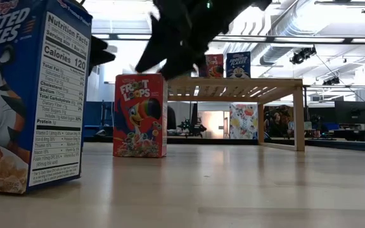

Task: Stack cereal on shelf
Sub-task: Put the red cereal box on the shelf aligned with the other red cereal boxes

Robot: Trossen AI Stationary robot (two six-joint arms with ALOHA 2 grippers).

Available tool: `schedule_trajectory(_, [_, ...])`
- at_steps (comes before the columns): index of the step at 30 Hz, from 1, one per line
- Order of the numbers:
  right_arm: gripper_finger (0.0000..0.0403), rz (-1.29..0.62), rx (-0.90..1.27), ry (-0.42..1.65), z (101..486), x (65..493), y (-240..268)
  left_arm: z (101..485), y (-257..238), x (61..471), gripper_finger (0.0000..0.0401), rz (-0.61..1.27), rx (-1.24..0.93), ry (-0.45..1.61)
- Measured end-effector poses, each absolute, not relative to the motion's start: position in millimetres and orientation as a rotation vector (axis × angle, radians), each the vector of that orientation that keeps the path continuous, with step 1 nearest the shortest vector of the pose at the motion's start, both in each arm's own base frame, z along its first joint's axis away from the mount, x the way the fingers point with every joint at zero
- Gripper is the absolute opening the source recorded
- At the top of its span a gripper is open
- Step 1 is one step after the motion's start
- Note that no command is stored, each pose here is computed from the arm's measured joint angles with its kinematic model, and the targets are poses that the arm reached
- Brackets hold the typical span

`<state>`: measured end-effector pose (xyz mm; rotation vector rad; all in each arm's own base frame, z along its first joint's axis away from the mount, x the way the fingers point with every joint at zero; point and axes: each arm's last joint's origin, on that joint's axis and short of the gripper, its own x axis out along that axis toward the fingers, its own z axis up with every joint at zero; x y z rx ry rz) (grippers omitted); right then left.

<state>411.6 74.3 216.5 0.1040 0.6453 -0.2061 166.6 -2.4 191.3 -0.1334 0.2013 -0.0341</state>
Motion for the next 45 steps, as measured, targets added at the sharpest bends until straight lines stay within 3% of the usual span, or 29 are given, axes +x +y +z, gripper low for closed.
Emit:
schedule_trajectory(9, [0.0268,-0.136,0.13,0.746,193,416,68,182,-1,162,0.017,-0.009,-0.157,0.178])
schedule_trajectory(20, [0.0134,-0.087,0.095,0.755,192,417,71,188,2,163,0.017,0.05,-0.193,0.118])
schedule_trajectory(25, [0.0121,-0.067,0.078,0.744,196,415,76,188,5,163,0.017,0.069,-0.206,0.116])
schedule_trajectory(36, [0.0122,-0.036,0.032,0.631,284,371,70,188,11,163,0.017,0.039,-0.209,0.117])
schedule_trajectory(45, [0.0122,-0.198,-0.149,0.697,342,308,-8,188,15,163,0.017,0.04,-0.217,0.116])
